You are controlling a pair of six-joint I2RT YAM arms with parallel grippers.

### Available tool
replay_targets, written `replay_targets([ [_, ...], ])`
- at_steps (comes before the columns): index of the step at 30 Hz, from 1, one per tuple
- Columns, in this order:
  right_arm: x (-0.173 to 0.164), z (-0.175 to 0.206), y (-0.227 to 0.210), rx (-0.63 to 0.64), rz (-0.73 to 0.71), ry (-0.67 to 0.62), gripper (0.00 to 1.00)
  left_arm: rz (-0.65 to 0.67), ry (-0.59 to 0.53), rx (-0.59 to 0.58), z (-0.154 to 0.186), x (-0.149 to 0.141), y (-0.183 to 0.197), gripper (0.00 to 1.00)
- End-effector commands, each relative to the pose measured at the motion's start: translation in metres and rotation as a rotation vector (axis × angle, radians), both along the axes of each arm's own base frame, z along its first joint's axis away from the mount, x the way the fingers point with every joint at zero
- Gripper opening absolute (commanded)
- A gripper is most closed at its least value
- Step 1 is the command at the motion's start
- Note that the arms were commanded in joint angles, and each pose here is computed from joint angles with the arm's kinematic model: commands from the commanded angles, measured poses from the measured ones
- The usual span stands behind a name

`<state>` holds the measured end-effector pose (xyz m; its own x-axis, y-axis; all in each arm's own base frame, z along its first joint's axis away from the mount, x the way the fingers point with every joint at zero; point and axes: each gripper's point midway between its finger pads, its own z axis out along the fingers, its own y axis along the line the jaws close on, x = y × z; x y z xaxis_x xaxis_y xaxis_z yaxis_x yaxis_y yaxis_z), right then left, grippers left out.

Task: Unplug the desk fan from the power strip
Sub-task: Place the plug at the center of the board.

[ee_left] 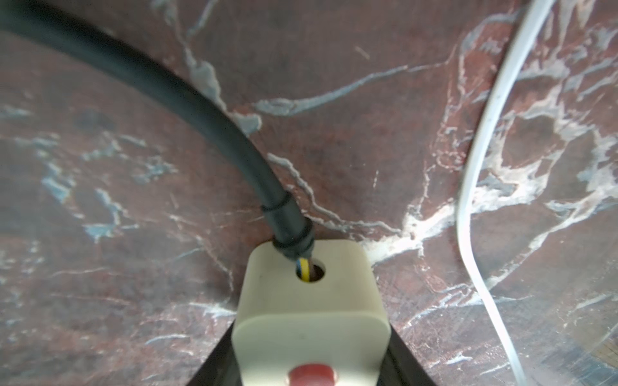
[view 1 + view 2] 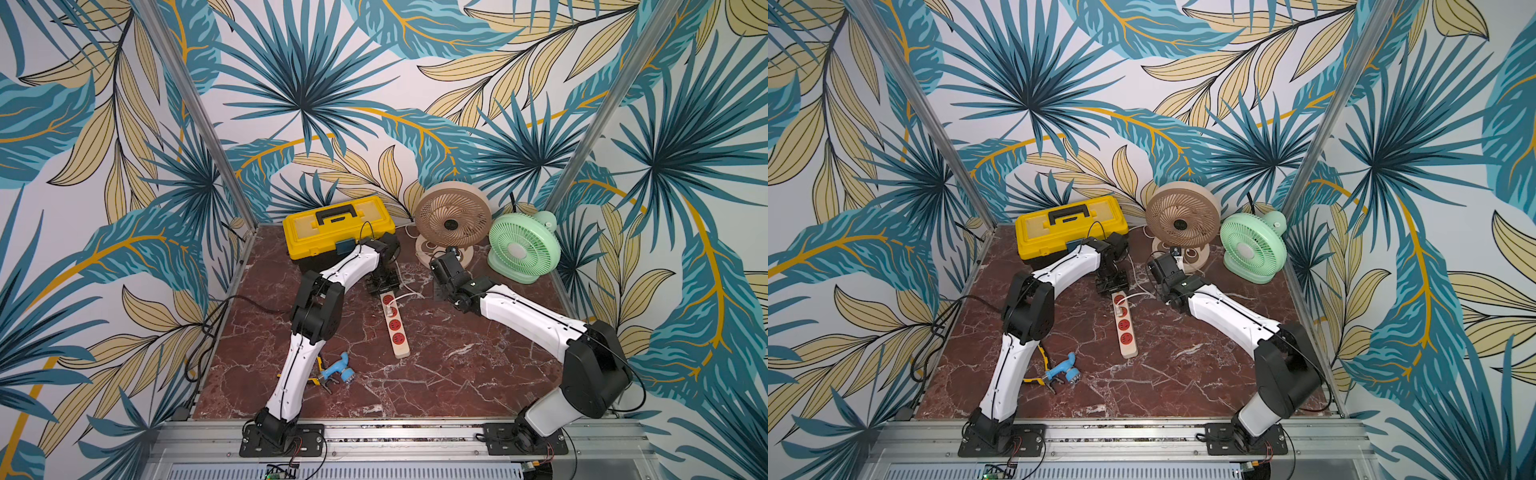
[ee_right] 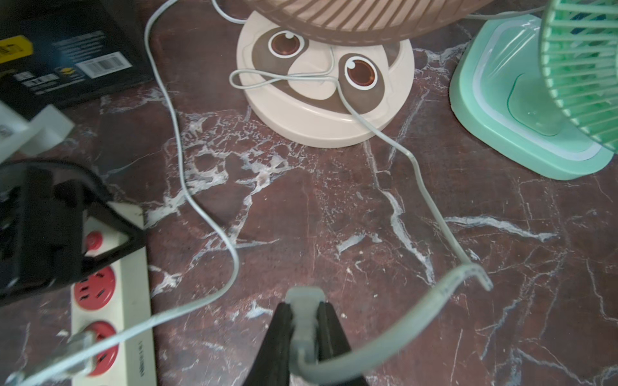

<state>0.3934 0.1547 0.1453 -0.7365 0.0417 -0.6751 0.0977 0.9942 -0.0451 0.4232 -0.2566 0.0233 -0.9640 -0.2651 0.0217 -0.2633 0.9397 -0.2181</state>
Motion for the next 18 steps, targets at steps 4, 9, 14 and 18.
replay_targets([
  [4,0.043,-0.04,0.013,0.006,0.042,0.089,0.0,-0.02,0.139,0.15,-0.087,-0.026,0.037,0.0],
  [9,0.07,-0.068,0.019,0.021,0.032,0.157,0.0,-0.021,0.142,0.149,-0.088,-0.027,0.037,0.0],
  [14,0.076,-0.088,0.015,0.059,-0.003,0.193,0.03,-0.022,0.142,0.147,-0.088,-0.027,0.036,0.0],
  [18,0.072,-0.091,0.005,0.053,-0.028,0.204,0.24,-0.022,0.141,0.148,-0.088,-0.027,0.037,0.0],
])
